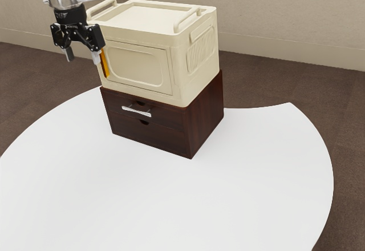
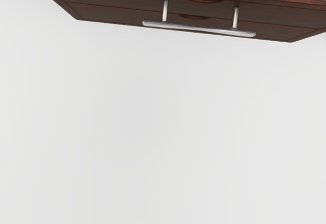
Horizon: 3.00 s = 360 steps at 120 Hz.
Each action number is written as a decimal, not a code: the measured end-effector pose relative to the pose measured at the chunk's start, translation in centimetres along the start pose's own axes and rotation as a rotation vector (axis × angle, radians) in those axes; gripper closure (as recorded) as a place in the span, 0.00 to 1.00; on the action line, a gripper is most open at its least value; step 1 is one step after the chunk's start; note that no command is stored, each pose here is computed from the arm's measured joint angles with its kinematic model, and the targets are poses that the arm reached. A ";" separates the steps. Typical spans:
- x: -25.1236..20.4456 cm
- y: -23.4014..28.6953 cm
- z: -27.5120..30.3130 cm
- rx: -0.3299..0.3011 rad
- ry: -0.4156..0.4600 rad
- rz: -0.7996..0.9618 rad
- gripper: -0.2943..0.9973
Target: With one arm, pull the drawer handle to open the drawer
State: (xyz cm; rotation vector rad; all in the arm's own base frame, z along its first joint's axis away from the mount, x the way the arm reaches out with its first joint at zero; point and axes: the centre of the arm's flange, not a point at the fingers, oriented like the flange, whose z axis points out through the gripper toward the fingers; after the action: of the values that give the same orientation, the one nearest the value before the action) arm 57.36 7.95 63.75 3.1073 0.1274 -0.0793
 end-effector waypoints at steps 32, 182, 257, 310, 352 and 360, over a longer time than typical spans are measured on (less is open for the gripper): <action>-1.8 -0.6 -5.0 -0.026 0.090 -0.011 0.23; -4.7 8.1 18.3 0.037 0.086 0.201 0.23; -1.6 8.5 19.6 0.098 0.175 0.953 0.23; 0.9 4.8 21.4 0.195 0.251 1.227 0.23; 2.5 5.6 23.2 0.240 0.302 1.400 0.23; 2.6 5.6 23.6 0.244 0.308 1.425 0.23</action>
State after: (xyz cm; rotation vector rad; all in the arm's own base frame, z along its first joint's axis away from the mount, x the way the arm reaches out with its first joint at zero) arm 59.27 1.85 40.22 2.5665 -2.0624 0.4221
